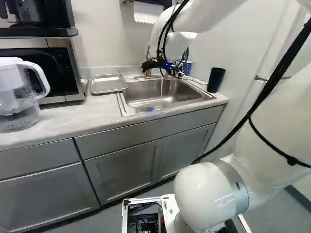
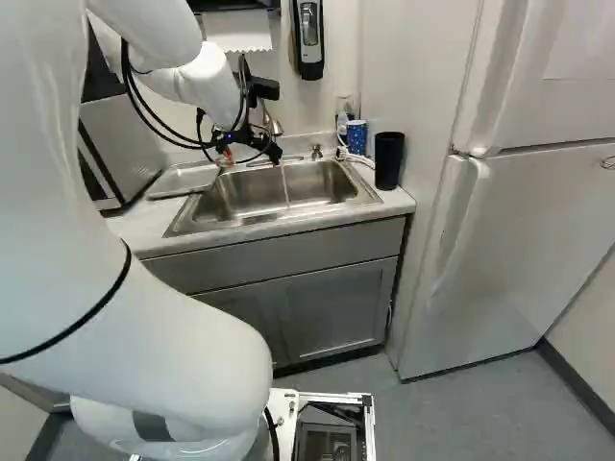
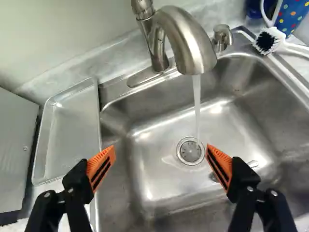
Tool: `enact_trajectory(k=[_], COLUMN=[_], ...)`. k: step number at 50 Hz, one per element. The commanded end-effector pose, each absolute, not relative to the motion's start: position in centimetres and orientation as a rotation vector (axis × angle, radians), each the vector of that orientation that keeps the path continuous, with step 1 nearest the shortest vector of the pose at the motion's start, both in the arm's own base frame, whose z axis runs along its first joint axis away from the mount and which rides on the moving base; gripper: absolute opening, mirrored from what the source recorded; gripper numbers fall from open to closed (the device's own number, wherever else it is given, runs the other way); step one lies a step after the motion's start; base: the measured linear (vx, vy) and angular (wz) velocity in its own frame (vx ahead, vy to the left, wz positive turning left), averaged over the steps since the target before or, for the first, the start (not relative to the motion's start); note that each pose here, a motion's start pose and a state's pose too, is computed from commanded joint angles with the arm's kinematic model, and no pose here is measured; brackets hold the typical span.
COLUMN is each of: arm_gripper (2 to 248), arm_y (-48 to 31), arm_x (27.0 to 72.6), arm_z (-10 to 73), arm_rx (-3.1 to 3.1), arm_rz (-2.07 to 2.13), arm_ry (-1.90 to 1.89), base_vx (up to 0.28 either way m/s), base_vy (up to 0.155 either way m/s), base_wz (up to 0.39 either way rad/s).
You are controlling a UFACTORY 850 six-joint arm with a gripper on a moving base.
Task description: Rinse the cup and place it in the tray
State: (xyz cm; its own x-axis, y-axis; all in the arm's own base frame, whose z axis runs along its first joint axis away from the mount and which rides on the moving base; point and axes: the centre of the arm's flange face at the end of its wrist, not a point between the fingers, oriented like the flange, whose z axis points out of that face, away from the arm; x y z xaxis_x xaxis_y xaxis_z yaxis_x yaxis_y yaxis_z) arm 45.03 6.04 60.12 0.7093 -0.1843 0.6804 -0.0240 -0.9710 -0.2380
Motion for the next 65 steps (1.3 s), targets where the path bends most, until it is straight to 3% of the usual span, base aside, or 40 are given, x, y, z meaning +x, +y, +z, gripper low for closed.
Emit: enact_trajectory(k=[65], arm_gripper=[247], arm_y=[7.4], arm_x=[44.6], arm_z=[60.4], arm_rx=[-2.529], arm_rz=[-1.027], arm_ry=[0.438], base_vx=[0.000], base_vy=[0.000], base_wz=[0.000])
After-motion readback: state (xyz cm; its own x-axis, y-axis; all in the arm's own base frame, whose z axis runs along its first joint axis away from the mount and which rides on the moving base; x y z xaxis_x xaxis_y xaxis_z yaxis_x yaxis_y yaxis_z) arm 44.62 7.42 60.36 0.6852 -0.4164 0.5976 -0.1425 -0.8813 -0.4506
